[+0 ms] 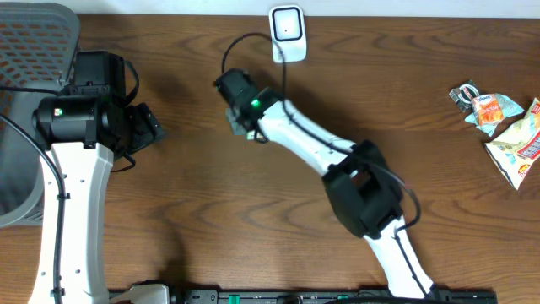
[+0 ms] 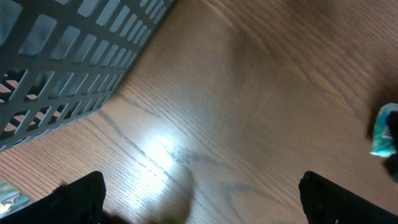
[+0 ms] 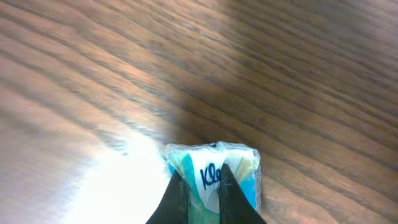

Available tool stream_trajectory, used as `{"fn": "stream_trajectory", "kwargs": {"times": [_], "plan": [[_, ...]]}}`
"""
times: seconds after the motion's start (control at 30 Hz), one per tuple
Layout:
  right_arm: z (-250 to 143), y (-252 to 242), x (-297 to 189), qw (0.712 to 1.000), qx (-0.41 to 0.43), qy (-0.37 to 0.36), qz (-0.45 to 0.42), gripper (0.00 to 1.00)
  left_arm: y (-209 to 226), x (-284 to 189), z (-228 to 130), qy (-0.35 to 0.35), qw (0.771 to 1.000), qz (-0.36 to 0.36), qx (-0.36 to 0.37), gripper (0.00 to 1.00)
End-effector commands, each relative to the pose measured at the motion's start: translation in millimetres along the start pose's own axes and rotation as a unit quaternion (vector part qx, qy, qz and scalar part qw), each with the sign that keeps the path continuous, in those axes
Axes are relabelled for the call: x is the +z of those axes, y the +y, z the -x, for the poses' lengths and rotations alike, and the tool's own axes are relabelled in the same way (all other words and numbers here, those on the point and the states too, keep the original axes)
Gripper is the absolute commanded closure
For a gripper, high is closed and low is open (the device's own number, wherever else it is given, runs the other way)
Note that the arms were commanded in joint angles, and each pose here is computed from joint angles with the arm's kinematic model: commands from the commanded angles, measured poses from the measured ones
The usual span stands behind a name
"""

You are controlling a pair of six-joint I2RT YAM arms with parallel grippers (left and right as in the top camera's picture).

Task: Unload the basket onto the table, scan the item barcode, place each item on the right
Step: 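Lift the teal Kleenex pack up toward the scanner, then lower the teal Kleenex pack and release it mid-table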

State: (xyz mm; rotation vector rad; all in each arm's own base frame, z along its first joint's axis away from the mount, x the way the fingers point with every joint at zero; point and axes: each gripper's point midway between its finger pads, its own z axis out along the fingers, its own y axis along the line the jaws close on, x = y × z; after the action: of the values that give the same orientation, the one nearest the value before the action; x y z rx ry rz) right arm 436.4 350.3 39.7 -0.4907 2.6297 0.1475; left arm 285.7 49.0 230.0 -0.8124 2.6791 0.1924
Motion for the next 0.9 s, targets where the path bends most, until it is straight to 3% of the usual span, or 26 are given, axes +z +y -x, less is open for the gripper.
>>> {"fn": "stream_trajectory", "kwargs": {"times": [0.0,0.33,0.6,0.77,0.87], "plan": [[16.6,10.3,-33.0,0.992,0.018,0.005,0.125,0.99,2.5,0.5,1.5,-0.001,1.0,0.006,-0.006,0.02],[7.9,-16.8,-54.8,0.936,0.078,0.076,0.335,0.99,2.5,0.5,1.5,-0.001,1.0,0.006,-0.006,0.02],[-32.0,-36.9,-34.5,0.894,0.138,0.108,0.413,0.99,2.5,0.5,1.5,-0.001,1.0,0.006,-0.006,0.02],[-52.7,-64.1,-9.8,0.885,0.203,0.108,0.406,0.99,2.5,0.5,1.5,-0.001,1.0,0.006,-0.006,0.02],[-60.7,-87.9,-3.0,0.891,0.227,0.116,0.376,0.8,2.5,0.5,1.5,-0.001,1.0,0.006,-0.006,0.02]]}}
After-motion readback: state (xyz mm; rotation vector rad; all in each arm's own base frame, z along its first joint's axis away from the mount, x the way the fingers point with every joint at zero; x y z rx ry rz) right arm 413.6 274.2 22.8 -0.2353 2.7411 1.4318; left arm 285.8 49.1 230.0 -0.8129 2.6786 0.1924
